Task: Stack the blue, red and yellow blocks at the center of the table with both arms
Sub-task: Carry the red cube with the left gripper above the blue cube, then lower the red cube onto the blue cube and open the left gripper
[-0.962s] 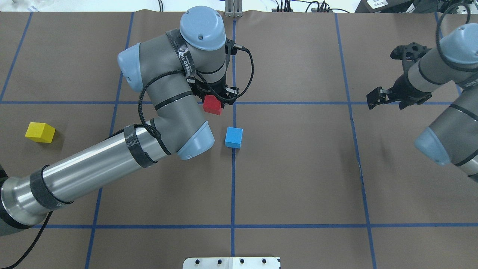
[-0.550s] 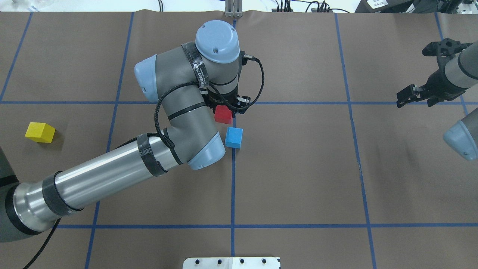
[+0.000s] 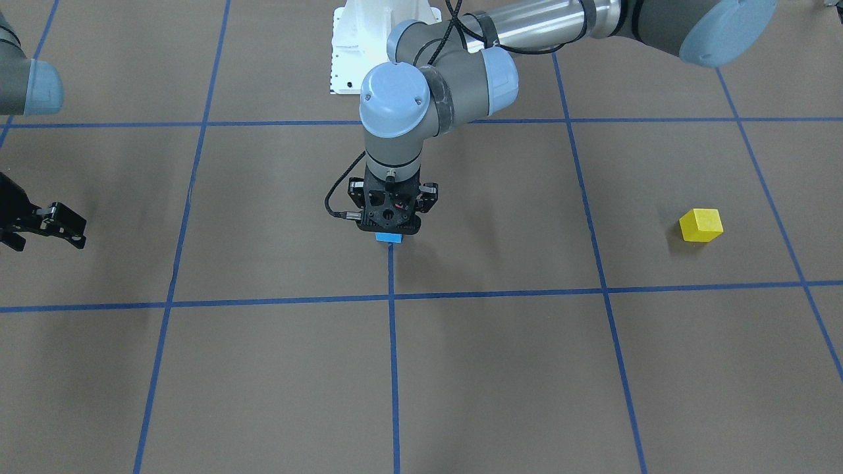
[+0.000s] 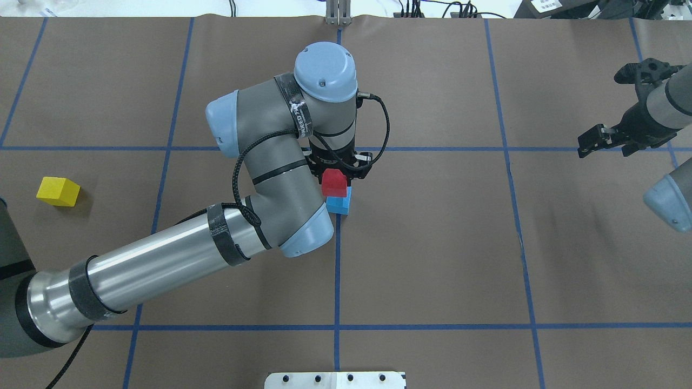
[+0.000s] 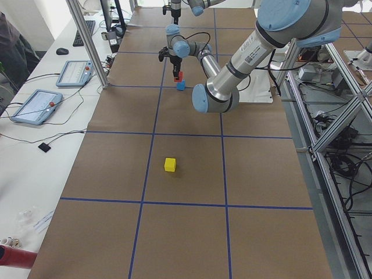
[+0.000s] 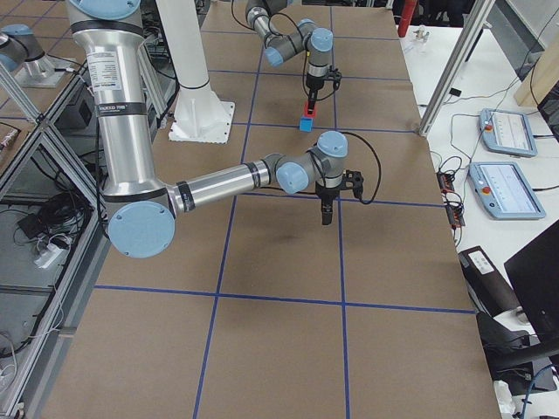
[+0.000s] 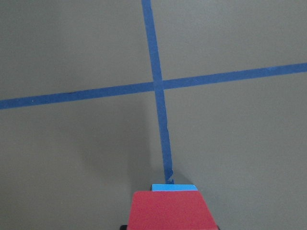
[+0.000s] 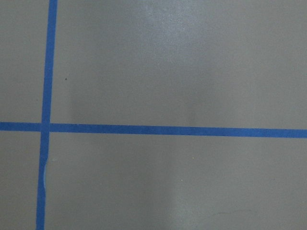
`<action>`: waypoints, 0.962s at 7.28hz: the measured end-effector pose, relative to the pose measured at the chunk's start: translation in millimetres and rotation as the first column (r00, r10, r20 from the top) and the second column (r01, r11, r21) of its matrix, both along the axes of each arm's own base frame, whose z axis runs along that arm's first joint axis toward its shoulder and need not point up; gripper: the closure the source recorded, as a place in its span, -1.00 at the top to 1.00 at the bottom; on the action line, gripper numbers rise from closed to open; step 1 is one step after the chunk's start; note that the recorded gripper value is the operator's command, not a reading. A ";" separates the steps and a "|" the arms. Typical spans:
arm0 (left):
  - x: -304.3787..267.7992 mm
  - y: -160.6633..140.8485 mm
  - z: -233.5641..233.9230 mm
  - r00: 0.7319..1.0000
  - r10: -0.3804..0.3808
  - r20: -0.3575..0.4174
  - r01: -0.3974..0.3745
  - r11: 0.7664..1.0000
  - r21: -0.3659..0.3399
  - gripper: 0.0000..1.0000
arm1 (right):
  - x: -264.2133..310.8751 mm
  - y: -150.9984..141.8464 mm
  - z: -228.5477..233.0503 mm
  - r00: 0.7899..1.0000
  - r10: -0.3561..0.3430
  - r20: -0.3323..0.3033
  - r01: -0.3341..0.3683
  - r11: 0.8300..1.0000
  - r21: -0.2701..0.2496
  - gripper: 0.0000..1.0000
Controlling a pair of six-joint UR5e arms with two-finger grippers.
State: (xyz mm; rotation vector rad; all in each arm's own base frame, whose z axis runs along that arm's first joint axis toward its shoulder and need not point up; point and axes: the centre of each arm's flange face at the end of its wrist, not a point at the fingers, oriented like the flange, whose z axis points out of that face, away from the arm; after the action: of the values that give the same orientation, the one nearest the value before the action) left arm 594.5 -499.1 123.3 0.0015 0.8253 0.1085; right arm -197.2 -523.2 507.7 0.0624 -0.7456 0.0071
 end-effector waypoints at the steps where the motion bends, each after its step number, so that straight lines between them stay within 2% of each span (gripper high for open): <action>1: 5.0 5.4 0.8 1.000 0.003 0.003 -0.003 1.000 -0.006 -1.00 | -0.3 0.1 0.7 1.000 0.000 -0.001 0.000 1.000 -0.001 0.98; 4: 9.3 9.9 2.3 1.000 0.008 0.007 -0.008 1.000 -0.006 -1.00 | -0.4 0.2 3.4 1.000 -0.001 -0.003 0.001 1.000 -0.006 0.98; 7: 9.2 8.1 2.1 1.000 -0.007 0.018 0.006 1.000 0.026 -1.00 | -0.4 0.2 3.9 1.000 0.000 -0.004 0.000 1.000 -0.007 0.98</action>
State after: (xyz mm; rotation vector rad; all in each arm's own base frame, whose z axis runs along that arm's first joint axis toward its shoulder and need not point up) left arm 603.7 -490.9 125.4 0.0276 0.8062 0.1130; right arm -197.6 -523.0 511.7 0.0555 -0.7420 0.0093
